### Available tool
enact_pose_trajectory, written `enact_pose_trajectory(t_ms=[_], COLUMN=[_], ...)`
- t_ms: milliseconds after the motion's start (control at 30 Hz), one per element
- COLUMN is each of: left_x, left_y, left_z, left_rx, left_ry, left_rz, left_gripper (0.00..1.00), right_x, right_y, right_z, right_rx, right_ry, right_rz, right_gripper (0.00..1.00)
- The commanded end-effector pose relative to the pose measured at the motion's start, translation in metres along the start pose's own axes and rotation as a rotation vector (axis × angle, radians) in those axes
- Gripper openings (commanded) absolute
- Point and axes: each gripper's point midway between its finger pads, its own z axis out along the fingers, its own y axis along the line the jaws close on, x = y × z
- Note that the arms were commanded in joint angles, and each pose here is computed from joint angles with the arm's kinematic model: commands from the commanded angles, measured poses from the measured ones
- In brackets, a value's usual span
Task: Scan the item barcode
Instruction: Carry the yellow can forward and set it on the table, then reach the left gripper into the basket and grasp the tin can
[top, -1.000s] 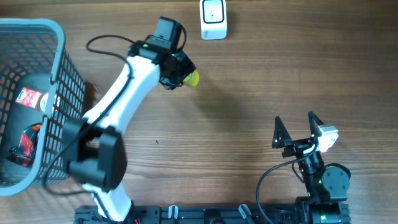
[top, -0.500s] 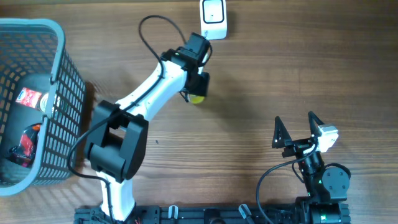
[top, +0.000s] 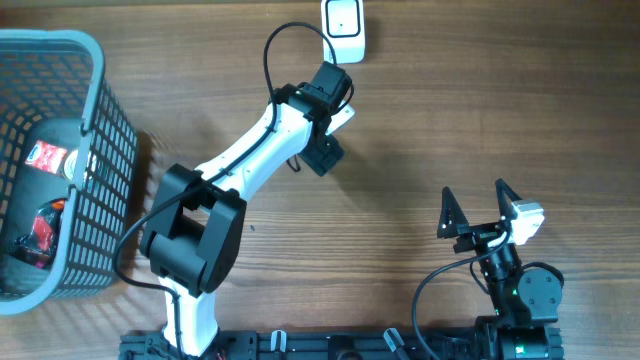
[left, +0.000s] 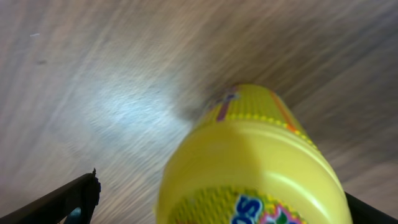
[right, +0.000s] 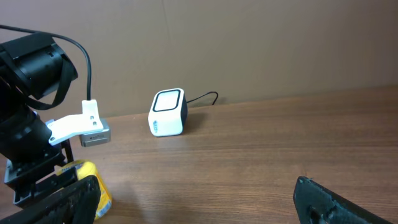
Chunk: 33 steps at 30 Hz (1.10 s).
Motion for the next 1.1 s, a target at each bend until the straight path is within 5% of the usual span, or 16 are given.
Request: enact_pose_trajectory(t_ms=[0, 167, 267, 333, 400, 533, 567, 667, 767, 933, 1067], left_x=[-0.007, -0.019, -0.001, 0.027, 0.098, 0.241, 0.270, 0.302, 0.350, 0.355, 0.340], left_y=[0.013, -0.041, -0.015, 0.042, 0.124, 0.211, 0.224, 0.258, 0.281, 0.272, 0.277], left_z=[-0.022, -0.133, -0.227, -0.289, -0.353, -0.393, -0.391, -0.333, -0.218, -0.071, -0.020], left_rx=[-0.061, 0.181, 0.085, -0.082, -0.323, -0.650, -0.711, -0.530, -0.397, -0.234, -0.253], left_ry=[-0.045, -0.294, -0.487, -0.670, -0.875, -0.970, -0.954, -0.808, -0.420, 0.060, 0.114], left_rz=[-0.042, 0.010, -0.238, -0.590, -1.075, -1.602, -1.712, -1.888, -2.231, -2.355, -2.362], left_gripper=[1.00, 1.00, 1.00, 1.00, 1.00, 1.00, 1.00, 1.00, 1.00, 1.00, 1.00], right_x=[-0.002, -0.002, -0.002, -0.002, -0.002, -0.002, -0.002, -0.002, -0.002, -0.002, -0.002], right_y=[0.000, 0.000, 0.000, 0.000, 0.000, 0.000, 0.000, 0.000, 0.000, 0.000, 0.000], right_z=[0.000, 0.000, 0.000, 0.000, 0.000, 0.000, 0.000, 0.000, 0.000, 0.000, 0.000], right_rx=[0.004, 0.004, 0.004, 0.004, 0.004, 0.004, 0.004, 0.004, 0.004, 0.004, 0.004], right_ry=[-0.010, -0.010, -0.010, -0.010, -0.010, -0.010, -0.010, -0.010, -0.010, -0.010, -0.010], right_rz=[0.005, 0.005, 0.005, 0.005, 0.005, 0.005, 0.005, 0.005, 0.005, 0.005, 0.005], right_gripper=[1.00, 1.00, 1.00, 1.00, 1.00, 1.00, 1.00, 1.00, 1.00, 1.00, 1.00])
